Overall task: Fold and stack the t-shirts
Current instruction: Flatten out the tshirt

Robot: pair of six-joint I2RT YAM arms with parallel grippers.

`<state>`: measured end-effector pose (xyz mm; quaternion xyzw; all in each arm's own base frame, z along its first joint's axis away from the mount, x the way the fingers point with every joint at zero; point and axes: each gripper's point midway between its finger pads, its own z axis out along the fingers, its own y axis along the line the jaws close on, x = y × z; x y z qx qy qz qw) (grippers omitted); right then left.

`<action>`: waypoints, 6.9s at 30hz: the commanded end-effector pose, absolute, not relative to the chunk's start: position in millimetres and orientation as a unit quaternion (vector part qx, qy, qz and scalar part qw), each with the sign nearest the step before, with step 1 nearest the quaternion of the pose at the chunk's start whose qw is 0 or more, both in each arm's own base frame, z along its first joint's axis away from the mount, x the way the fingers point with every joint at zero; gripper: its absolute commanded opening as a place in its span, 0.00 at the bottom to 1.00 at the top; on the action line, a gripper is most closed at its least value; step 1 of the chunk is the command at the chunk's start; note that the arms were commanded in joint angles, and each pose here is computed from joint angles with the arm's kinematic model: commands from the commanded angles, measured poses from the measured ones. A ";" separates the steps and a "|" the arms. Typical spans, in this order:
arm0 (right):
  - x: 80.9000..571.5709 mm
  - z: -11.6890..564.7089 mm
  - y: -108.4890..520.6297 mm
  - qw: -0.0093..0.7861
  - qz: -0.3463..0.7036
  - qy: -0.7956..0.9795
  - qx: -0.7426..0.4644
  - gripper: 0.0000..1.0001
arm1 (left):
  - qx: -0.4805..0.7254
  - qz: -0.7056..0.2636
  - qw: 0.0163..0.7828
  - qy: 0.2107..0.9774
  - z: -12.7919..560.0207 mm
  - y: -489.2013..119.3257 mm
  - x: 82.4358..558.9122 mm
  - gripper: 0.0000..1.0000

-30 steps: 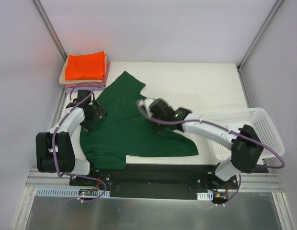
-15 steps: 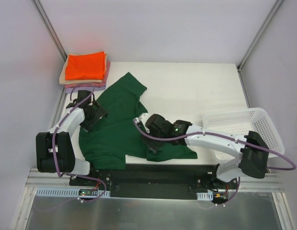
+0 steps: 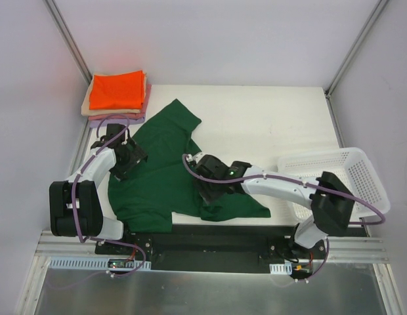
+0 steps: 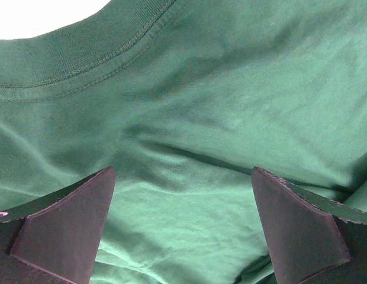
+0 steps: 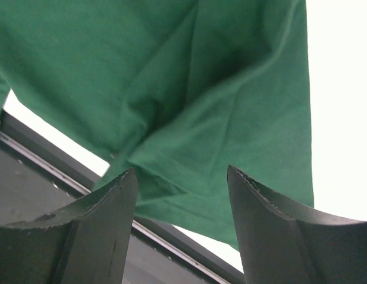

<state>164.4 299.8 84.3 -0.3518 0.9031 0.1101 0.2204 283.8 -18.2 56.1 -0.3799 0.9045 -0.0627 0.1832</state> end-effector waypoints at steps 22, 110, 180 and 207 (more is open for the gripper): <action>196.2 57.5 303.9 0.226 -0.020 0.949 -0.218 0.32 | -0.378 -0.050 0.175 0.908 49.4 -14.6 276.1 0.99; 530.6 28.2 52.0 0.156 0.103 0.977 0.106 0.96 | -0.248 -0.173 0.260 0.917 52.6 -117.6 603.4 0.99; 271.7 42.7 185.5 0.153 0.031 0.983 -0.095 0.96 | -0.220 -0.124 0.222 0.942 57.9 -109.1 293.7 0.99; 279.9 85.0 211.5 0.194 0.073 0.977 -0.054 0.96 | -0.287 -0.121 0.187 0.932 79.4 -85.1 286.7 0.99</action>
